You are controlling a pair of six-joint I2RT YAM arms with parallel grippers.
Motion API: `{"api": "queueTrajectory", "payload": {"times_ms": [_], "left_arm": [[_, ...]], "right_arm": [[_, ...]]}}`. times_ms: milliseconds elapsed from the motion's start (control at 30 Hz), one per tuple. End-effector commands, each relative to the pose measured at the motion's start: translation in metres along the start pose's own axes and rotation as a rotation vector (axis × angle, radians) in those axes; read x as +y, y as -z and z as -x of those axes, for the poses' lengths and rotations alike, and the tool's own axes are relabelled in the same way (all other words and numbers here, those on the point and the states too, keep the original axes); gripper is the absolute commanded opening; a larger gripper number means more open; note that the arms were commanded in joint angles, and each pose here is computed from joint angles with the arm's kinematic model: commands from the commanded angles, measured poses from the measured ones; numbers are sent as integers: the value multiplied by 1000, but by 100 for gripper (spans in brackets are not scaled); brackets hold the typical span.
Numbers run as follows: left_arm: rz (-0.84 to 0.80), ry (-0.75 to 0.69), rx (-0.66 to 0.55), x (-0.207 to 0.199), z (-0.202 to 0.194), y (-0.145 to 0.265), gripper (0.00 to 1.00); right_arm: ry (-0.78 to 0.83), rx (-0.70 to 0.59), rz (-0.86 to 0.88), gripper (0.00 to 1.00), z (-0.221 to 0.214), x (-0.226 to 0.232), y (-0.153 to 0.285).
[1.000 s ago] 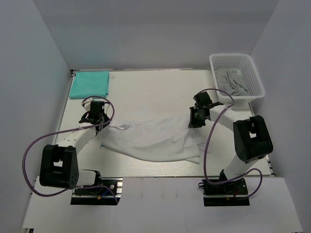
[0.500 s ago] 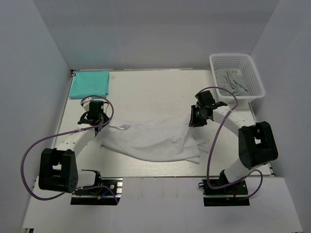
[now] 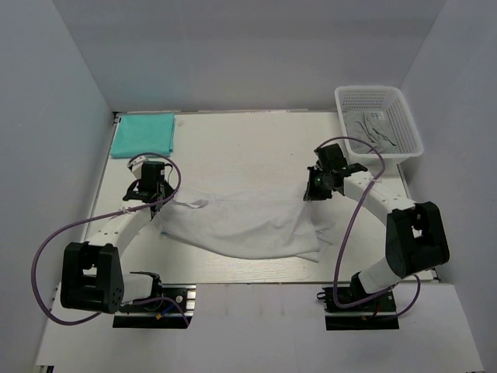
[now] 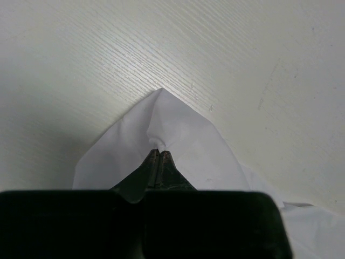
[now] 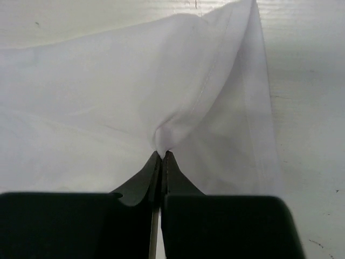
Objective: Fold and stack the t-shirts
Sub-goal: Flatten out the tshirt
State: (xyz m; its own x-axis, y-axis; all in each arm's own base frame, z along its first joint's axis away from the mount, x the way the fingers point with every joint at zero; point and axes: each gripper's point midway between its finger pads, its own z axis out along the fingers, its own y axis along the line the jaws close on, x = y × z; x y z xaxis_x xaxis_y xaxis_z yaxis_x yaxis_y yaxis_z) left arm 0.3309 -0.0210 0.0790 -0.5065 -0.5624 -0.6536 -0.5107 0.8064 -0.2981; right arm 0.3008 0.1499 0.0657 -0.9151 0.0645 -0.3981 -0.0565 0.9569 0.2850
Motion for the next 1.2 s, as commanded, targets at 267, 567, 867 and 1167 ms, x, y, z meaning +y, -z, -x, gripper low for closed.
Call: {"api": "queueTrajectory", "payload": {"times_ms": [267,567,867,1167], "left_arm": [[-208,126,-374,-46,124,108,0],[-428,235,-699,-59,213,252,0],[-679,244,-928,-59,256,402,0],[-844,198,-1105,-46,272,525,0]], "right_arm": [[50,-551,46,0,123,35,120],[49,-944,28,0,147,34,269],[77,-1211,96,0,123,40,414],[148,-1349,277,0,71,59,518]]}}
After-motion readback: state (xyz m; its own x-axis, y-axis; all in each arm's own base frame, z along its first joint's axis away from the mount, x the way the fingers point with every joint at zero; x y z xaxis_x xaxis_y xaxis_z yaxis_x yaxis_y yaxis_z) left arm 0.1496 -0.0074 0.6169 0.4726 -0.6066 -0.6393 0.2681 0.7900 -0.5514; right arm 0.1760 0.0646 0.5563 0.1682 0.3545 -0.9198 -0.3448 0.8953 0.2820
